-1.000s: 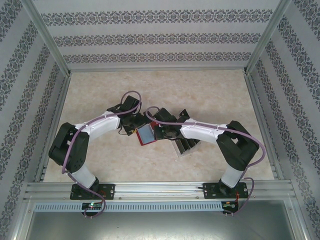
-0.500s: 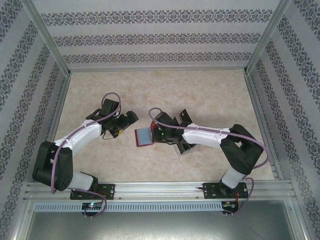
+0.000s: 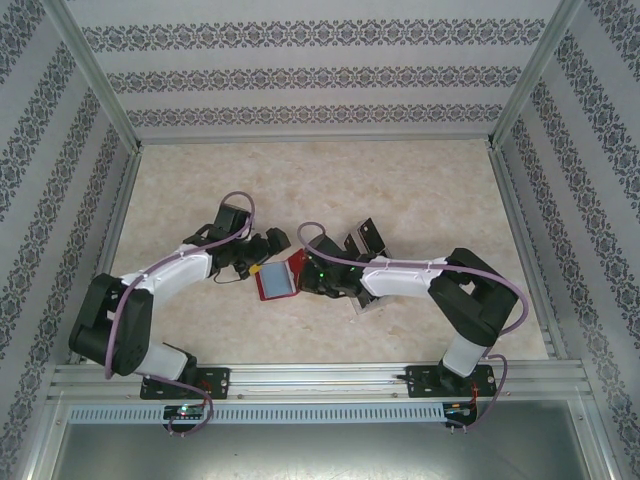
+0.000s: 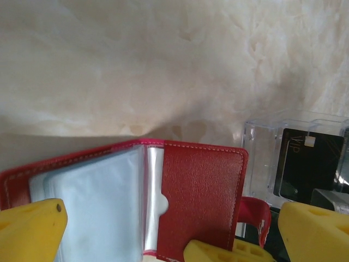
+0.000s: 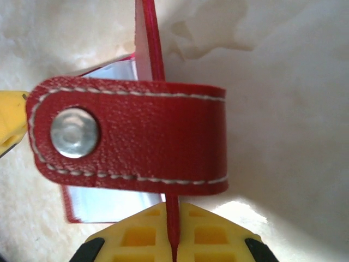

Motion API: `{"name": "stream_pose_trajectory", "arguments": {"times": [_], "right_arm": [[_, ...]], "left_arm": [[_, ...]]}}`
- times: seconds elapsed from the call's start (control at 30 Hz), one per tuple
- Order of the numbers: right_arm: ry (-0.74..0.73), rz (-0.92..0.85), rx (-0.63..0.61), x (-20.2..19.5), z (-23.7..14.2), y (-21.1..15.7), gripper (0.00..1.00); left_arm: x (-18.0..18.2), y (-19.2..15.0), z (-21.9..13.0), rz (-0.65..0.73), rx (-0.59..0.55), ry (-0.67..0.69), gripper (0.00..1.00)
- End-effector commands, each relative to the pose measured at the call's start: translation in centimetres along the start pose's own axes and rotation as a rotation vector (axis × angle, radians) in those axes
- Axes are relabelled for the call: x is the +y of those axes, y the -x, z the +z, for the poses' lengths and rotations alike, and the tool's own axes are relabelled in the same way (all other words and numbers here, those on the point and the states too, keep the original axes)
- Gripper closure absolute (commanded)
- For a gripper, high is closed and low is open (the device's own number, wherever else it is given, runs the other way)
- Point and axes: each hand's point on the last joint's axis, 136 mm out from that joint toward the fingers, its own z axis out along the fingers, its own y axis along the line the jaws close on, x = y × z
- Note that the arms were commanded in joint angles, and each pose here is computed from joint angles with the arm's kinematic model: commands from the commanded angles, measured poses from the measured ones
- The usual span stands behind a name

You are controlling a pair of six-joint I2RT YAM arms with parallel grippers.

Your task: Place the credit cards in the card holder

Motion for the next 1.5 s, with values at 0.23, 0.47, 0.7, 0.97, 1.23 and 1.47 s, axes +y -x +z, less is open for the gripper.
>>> {"name": "stream_pose_trajectory", "arguments": {"times": [0.23,0.47,0.7,0.97,1.23,1.47], "right_arm": [[-0.06,0.029,0.015,-2.8,1.4,-1.3,1.0],[-0.069,0.027,0.015,-3.3,1.5,-1.4,1.0],[-0.071,0.022,0.016,-3.4,1.7,-1.4,1.0],[-0.08,0.025,0.022,-3.7,2.0,-1.4,1.0],[-0.089,0.032,0.019,-4.5,1.8,-1.4,1.0],[-0.082,0.028,0.03,-4.4,2.2,-1.4,1.0]], "left_arm": [[0.1,-0.5,0.7,0.003,-0.009,0.02,0.0],[0.2,-0.7,-1.2,0.023,-0.043,0.039,0.0],[0.8,-1.4,-0.4,0.023,-0.018,0.057,0.0],[1.7,-2.2,0.1,0.024,-0.003,0.09,0.0],[2.2,-2.4,0.0,0.017,-0.01,0.1,0.0],[0.9,-2.9,1.3,0.037,0.011,0.09,0.0]]}}
